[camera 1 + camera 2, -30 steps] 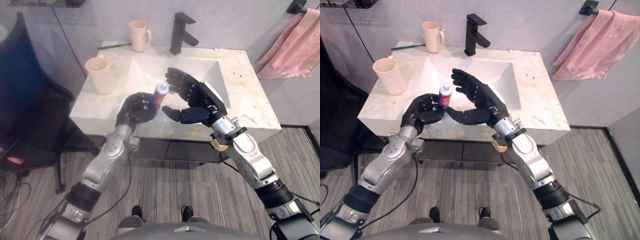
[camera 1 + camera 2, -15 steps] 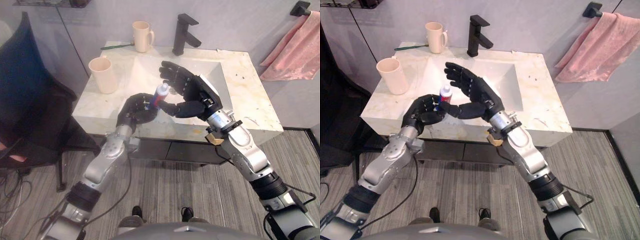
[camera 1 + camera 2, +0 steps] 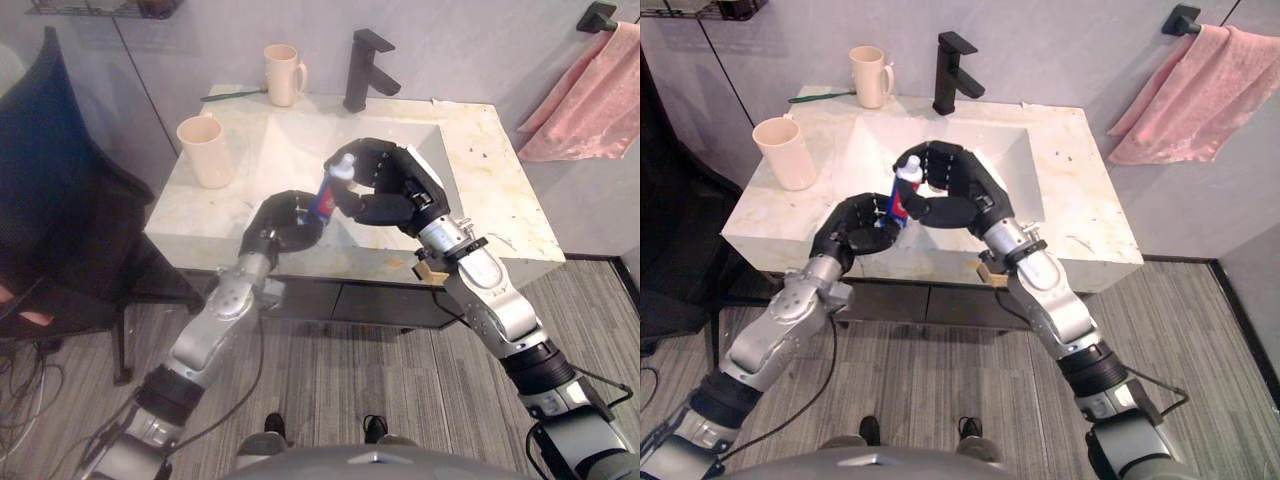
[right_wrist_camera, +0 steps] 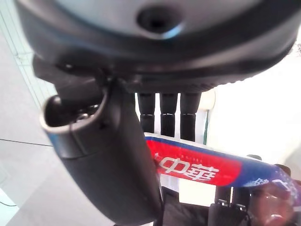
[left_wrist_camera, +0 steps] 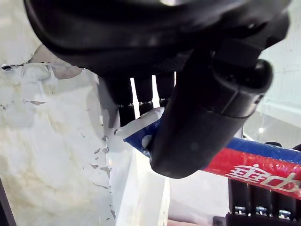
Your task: Organize the bathroom.
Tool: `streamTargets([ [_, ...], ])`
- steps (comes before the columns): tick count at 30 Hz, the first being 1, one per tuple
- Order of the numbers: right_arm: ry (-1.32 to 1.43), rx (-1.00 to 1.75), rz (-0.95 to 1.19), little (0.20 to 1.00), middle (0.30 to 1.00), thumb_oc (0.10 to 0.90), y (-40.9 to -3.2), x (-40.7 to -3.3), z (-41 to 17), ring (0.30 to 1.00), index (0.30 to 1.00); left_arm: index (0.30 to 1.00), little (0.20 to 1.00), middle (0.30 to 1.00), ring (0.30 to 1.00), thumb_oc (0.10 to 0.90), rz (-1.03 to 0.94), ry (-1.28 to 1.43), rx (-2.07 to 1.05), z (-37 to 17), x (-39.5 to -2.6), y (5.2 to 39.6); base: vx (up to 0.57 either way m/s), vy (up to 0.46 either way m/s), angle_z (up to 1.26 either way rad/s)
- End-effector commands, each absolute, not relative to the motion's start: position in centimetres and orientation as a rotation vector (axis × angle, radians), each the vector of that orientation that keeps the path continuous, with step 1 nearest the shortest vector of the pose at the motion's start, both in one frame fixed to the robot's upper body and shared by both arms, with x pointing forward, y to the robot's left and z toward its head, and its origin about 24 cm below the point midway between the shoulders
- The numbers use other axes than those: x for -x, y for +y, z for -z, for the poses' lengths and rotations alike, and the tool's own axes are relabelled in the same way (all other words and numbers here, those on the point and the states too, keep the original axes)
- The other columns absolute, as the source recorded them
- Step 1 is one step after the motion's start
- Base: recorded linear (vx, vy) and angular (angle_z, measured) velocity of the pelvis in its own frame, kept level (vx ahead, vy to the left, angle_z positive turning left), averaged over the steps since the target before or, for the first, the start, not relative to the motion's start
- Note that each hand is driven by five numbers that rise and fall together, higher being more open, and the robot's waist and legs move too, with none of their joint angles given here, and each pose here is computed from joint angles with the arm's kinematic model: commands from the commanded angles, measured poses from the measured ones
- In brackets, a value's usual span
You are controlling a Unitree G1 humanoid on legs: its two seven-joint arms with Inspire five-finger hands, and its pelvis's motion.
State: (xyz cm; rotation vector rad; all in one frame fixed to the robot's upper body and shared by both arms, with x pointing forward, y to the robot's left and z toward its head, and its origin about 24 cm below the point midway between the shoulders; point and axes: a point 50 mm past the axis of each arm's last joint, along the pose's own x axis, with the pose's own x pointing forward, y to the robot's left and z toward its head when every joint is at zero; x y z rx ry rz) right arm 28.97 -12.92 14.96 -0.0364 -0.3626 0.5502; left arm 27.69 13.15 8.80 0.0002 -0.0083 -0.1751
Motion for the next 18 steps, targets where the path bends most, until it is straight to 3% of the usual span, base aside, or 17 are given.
streamTargets([
  [1, -0.596, 0.027, -0.558, 0.300, 0.300, 0.400, -13.0, -29.0, -19.3, 0.300, 0.300, 0.300, 0.300, 0.300, 0.300, 0.400, 0.152, -0.265, 0.038, -13.9, -29.7, 12.4, 0.00, 0.000, 0.00],
  [2, -0.614, 0.038, -0.548, 0.300, 0.300, 0.400, -13.1, -29.1, -19.7, 0.300, 0.300, 0.472, 0.472, 0.472, 0.472, 0.515, 0.141, -0.265, 0.038, -13.9, -29.7, 12.4, 0.00, 0.000, 0.00],
  [4, -0.647, 0.058, -0.533, 0.300, 0.300, 0.400, -13.3, -29.1, -20.4, 0.300, 0.300, 0.552, 0.552, 0.552, 0.552, 0.568, 0.123, -0.262, 0.032, -13.8, -29.8, 12.6, 0.00, 0.022, 0.00],
  [5, -0.648, 0.059, -0.533, 0.302, 0.302, 0.402, -13.3, -29.1, -20.4, 0.302, 0.302, 0.559, 0.559, 0.559, 0.559, 0.573, 0.123, -0.262, 0.032, -13.8, -29.8, 12.6, -0.01, 0.046, 0.01],
  [6, -0.688, 0.084, -0.511, 0.300, 0.300, 0.400, -13.5, -29.3, -21.3, 0.300, 0.300, 0.733, 0.733, 0.733, 0.733, 0.689, 0.106, -0.260, 0.017, -13.7, -29.9, 12.7, -0.01, 0.040, 0.01],
  [8, -0.724, 0.103, -0.488, 0.300, 0.300, 0.400, -13.6, -29.4, -22.1, 0.300, 0.300, 0.789, 0.789, 0.789, 0.789, 0.726, 0.093, -0.257, 0.006, -13.6, -29.9, 12.9, -0.01, 0.048, 0.02],
  [9, -0.768, 0.120, -0.454, 0.300, 0.300, 0.400, -13.9, -29.5, -23.2, 0.300, 0.300, 0.900, 0.900, 0.900, 0.900, 0.800, 0.072, -0.253, -0.007, -13.5, -30.0, 13.3, -0.01, 0.040, 0.02],
  [18, -1.017, 0.188, -0.201, 0.300, 0.300, 0.400, -16.2, -29.2, -28.4, 0.300, 0.300, 0.900, 0.900, 0.900, 0.900, 0.800, 0.006, -0.263, -0.106, -13.5, -29.1, 15.6, -0.01, 0.061, 0.10],
])
